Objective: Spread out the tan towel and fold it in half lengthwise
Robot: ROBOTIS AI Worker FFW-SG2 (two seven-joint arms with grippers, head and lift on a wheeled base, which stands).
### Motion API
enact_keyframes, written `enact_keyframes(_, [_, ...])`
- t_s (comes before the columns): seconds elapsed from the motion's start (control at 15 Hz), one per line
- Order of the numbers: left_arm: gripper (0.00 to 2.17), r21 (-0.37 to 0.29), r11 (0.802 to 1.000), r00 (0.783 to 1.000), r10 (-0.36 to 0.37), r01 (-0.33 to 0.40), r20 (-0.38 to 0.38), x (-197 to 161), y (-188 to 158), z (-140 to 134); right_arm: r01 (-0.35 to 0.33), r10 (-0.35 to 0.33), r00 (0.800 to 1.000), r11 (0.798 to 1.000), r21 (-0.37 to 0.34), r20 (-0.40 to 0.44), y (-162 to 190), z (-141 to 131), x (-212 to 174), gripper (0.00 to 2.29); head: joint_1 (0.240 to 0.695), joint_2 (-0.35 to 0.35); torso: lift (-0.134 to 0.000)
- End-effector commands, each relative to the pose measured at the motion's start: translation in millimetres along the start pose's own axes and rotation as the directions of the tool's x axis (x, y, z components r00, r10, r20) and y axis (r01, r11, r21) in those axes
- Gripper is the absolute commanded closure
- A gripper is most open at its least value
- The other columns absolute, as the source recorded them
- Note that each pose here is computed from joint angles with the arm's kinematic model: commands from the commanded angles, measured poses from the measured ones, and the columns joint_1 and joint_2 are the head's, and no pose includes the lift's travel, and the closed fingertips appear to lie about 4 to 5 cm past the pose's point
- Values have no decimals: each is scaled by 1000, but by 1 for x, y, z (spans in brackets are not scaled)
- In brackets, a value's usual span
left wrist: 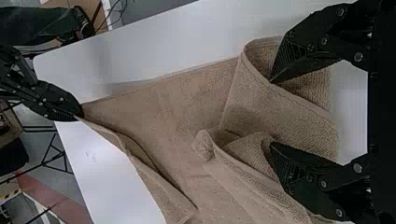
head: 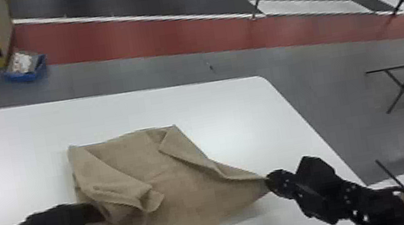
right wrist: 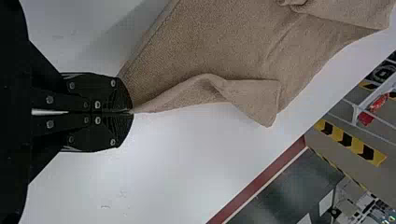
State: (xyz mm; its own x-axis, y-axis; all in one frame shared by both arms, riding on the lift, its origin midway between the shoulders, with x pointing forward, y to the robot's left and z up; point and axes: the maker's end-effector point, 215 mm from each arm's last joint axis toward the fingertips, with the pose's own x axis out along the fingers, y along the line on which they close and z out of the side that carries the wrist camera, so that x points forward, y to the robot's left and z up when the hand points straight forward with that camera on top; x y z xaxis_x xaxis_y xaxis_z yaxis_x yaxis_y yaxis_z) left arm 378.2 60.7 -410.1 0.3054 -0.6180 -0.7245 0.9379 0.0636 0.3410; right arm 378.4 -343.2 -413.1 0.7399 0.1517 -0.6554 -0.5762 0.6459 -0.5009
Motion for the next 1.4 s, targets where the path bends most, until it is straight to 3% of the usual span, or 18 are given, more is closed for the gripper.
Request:
enact_keyframes(0.0, [485,10,1000,1000,3,-3,17,-7,2,3,1,-1,1000,1000,0,-2,0,-1,0,1332,695,-350,-128])
enact_keyframes(0.47, [485,-7,999,999,-45,46,25,1,-18,3,4,-4,1000,1000,-3,-2,-1,0,0,1332,695,-350,-128])
enact_keyframes(0.8, [485,-27,1000,999,-9,10,40,11,-14,9,4,-4,1000,1000,0,-12,0,-4,2,1332,695,-350,-128])
enact_keyframes(0.87, [566,-33,999,999,-5,7,38,12,-15,8,5,-5,1000,1000,0,-13,0,-4,1,1332,695,-350,-128])
enact_keyframes(1.0, [1207,-38,999,999,-1,2,37,12,-12,7,5,-5,1000,1000,0,-13,0,-4,1,1332,695,-350,-128])
enact_keyframes(1.07, [1416,-48,999,1000,5,-4,28,10,-9,3,6,-6,1000,1000,0,-14,-1,-5,1,1332,695,-350,-128])
enact_keyframes(1.2, [1443,-66,998,999,20,-18,25,4,-1,-2,10,-10,1000,1000,0,-13,-2,-4,0,1332,695,-350,-128])
enact_keyframes(1.27, [1895,-84,996,999,44,-43,16,2,5,-6,13,-13,1000,1000,1,-10,-4,-4,0,1332,695,-350,-128])
enact_keyframes(1.33, [2007,-109,991,997,74,-75,-8,0,12,-14,20,-20,1000,1000,3,-8,-6,-3,-2,1332,695,-350,-128])
